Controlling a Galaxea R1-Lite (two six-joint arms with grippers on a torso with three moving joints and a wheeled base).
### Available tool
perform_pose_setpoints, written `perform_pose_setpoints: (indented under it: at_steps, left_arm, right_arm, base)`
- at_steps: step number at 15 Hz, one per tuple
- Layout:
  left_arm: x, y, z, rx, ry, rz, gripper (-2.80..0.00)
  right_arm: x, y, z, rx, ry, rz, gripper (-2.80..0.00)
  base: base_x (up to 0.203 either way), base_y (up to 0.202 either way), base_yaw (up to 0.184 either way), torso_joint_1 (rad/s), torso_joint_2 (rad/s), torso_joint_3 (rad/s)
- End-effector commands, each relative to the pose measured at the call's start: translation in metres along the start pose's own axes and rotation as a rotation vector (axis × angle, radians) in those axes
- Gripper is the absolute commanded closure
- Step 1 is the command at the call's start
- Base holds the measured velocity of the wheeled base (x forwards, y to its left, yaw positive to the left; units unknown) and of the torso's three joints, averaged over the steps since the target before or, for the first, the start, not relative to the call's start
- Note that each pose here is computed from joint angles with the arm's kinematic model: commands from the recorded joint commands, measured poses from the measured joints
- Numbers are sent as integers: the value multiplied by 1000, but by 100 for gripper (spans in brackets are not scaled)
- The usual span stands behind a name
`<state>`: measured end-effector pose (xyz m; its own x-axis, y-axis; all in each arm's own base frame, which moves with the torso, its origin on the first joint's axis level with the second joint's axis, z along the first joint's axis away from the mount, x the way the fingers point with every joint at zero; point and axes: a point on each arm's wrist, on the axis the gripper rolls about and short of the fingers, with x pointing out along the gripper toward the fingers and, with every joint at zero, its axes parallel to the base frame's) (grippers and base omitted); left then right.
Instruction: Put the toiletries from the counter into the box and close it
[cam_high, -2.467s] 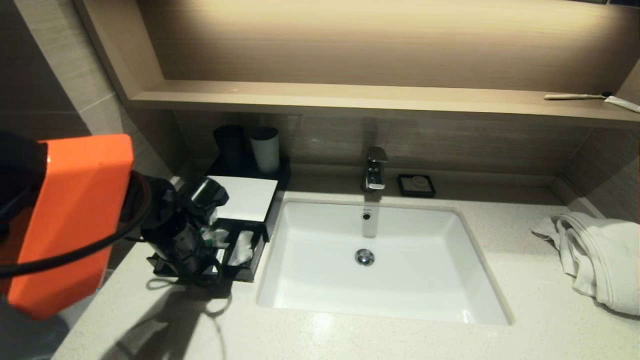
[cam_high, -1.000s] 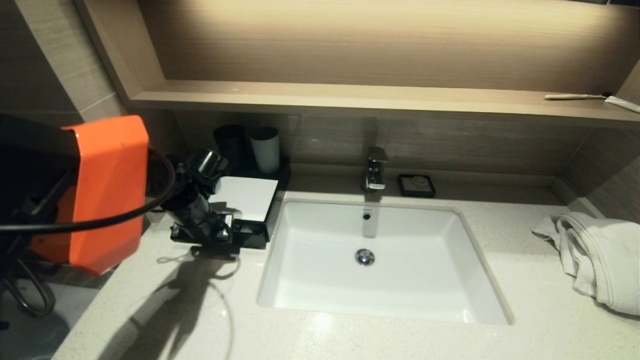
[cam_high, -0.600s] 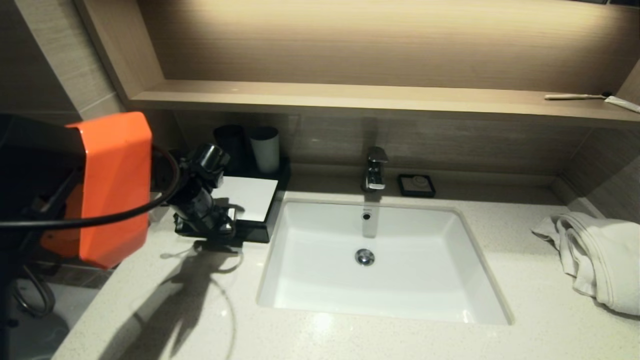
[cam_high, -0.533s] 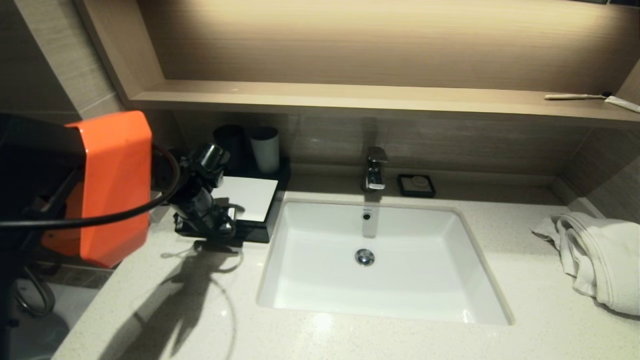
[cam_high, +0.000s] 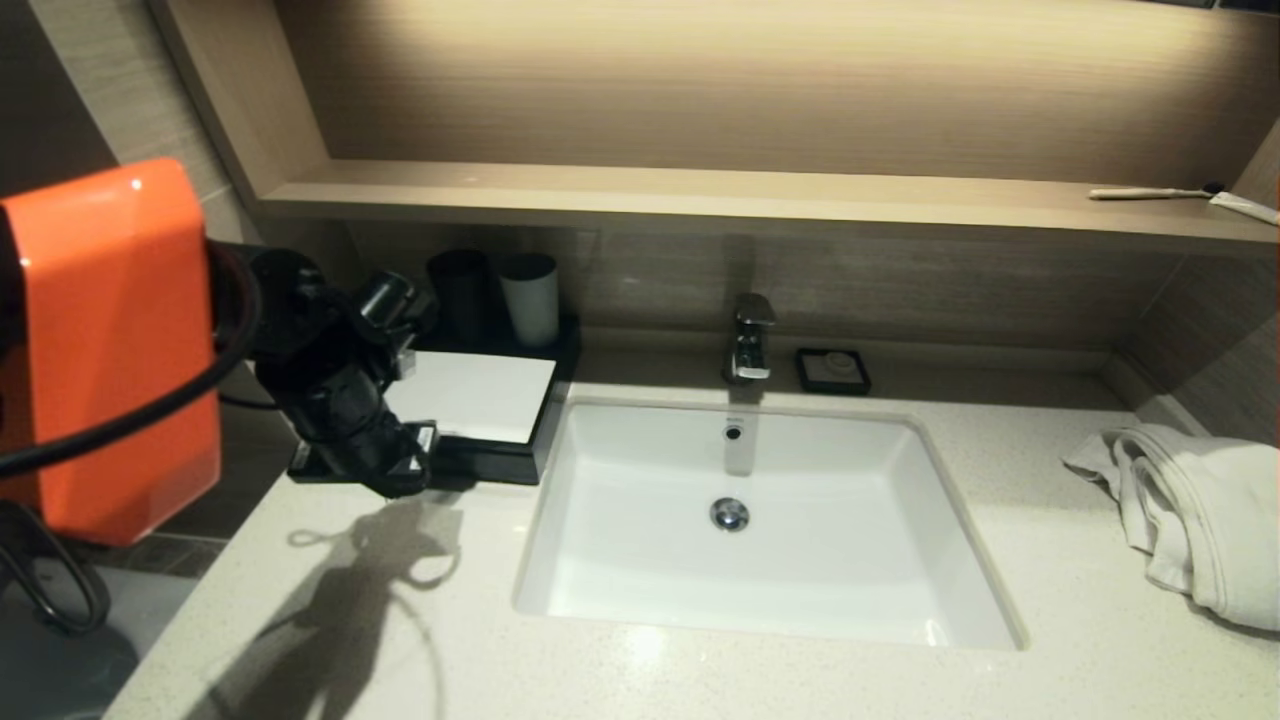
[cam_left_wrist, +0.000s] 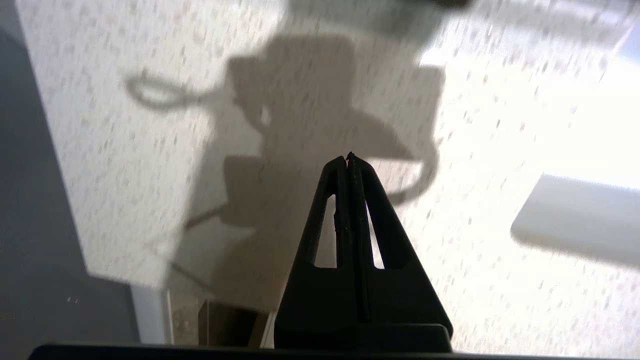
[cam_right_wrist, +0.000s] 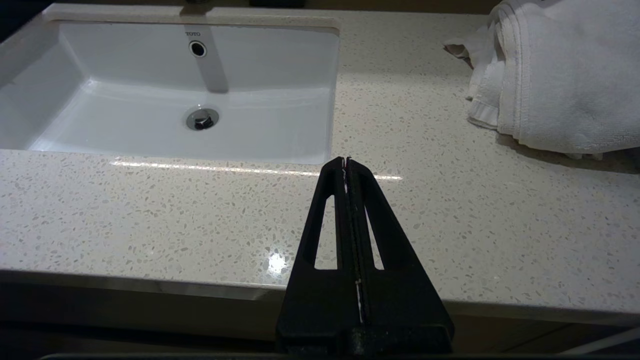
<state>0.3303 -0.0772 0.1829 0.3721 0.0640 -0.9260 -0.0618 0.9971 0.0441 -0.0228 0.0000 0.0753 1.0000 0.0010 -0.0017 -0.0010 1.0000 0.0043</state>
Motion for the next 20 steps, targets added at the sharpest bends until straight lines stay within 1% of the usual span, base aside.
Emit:
perform_pose_setpoints:
  at_steps: [1, 4, 6, 8, 10, 12, 14, 16, 18, 19, 20]
  left_arm:
    - [-36, 11, -21, -6, -29, -8, 0]
    - [-75, 28, -60, -12, -64, -15, 0]
    - [-107, 41, -88, -20, -121, -28, 0]
    - [-125, 52, -116, -26, -162, -27, 0]
    - [-140, 62, -142, -41, -231, -7, 0]
    - [-154, 72, -168, -61, -322, 2, 0]
    - [-156, 80, -194, -71, -383, 8, 0]
    - [-142, 84, -213, -85, -426, 49, 0]
    - [-126, 89, -229, -126, -477, 130, 0]
    - [-122, 93, -236, -164, -504, 169, 0]
    - [-121, 95, -240, -190, -524, 190, 0]
  right_arm:
    - [0, 0, 0, 0, 0, 1, 0]
    - [0, 0, 0, 0, 0, 1, 0]
    - [0, 0, 0, 0, 0, 1, 0]
    - [0, 0, 0, 0, 0, 1, 0]
    - [0, 0, 0, 0, 0, 1, 0]
    - [0, 0, 0, 0, 0, 1, 0]
    - [0, 0, 0, 0, 0, 1, 0]
    - [0, 0, 0, 0, 0, 1, 0]
    - [0, 0, 0, 0, 0, 1, 0]
    - [0, 0, 0, 0, 0, 1, 0]
    - [0, 0, 0, 0, 0, 1, 0]
  base:
    - [0, 0, 0, 0, 0, 0]
    - [0, 0, 0, 0, 0, 0]
    - [0, 0, 0, 0, 0, 0]
    - [0, 0, 0, 0, 0, 0]
    - [0, 0, 0, 0, 0, 0]
    - [0, 0, 0, 0, 0, 0]
    - [0, 0, 0, 0, 0, 0]
    - [0, 0, 0, 0, 0, 0]
    - [0, 0, 0, 0, 0, 0]
    - [0, 0, 0, 0, 0, 0]
    - [0, 0, 0, 0, 0, 0]
